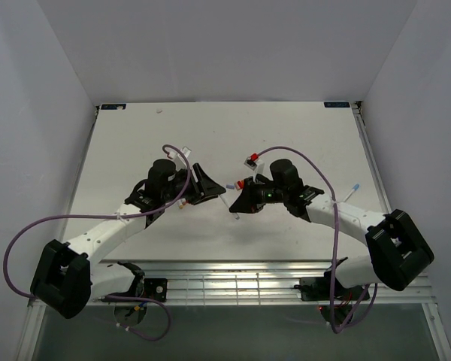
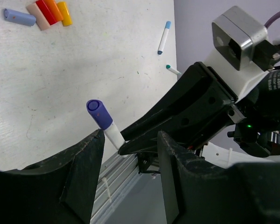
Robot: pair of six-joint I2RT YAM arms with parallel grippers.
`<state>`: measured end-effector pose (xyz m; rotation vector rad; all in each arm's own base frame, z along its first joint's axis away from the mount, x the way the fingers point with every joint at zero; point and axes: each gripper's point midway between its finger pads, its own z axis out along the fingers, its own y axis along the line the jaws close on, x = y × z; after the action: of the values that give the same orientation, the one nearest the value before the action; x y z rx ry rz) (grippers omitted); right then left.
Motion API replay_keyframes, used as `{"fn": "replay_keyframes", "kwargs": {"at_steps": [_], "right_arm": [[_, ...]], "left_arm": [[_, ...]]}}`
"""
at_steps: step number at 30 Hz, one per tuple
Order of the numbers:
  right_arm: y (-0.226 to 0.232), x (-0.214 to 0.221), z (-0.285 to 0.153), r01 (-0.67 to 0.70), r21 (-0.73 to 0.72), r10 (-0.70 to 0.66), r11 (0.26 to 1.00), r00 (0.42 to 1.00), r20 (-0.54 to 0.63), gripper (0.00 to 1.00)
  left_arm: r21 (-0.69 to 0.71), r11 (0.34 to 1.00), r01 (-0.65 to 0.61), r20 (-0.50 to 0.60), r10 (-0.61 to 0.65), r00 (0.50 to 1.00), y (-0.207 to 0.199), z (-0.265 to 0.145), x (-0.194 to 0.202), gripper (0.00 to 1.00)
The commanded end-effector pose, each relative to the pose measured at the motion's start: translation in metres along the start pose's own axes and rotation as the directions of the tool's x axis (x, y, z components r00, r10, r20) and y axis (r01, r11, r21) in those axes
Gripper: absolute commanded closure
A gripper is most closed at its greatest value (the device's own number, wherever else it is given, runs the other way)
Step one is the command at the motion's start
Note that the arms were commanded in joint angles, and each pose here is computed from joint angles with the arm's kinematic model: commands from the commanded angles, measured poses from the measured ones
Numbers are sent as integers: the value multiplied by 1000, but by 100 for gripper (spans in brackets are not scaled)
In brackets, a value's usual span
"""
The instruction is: Open the pen caps
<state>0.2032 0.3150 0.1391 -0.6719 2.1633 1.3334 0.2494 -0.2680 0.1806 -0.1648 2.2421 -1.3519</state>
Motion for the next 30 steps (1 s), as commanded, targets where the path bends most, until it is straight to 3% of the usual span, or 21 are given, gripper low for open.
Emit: {"fn": "replay_keyframes", "kwargs": {"at_steps": [1,12,19,26,30], "right_arm": [[29,-22,2,61,-72,-57,996,997,56,92],[48,-21,0,88,-91,-83,992,995,52,92],[49,-19,4,81,-111,-76,991,996,47,92],[55,-19,8,78,-130,-72,989,996,47,92],[56,-21,11,79,-138,-73,987,996,51,92]], "left_arm": [[-3,1000,-14,13,14,1000,1,-5,1,40],[-87,996,-27,45,31,998,14,-6,-7,41],[-81,997,-20,52,25,998,12,-6,-8,49],[-76,997,-21,65,26,998,8,-8,-11,72],[-74,997,-22,65,27,998,7,-9,-11,95]]}}
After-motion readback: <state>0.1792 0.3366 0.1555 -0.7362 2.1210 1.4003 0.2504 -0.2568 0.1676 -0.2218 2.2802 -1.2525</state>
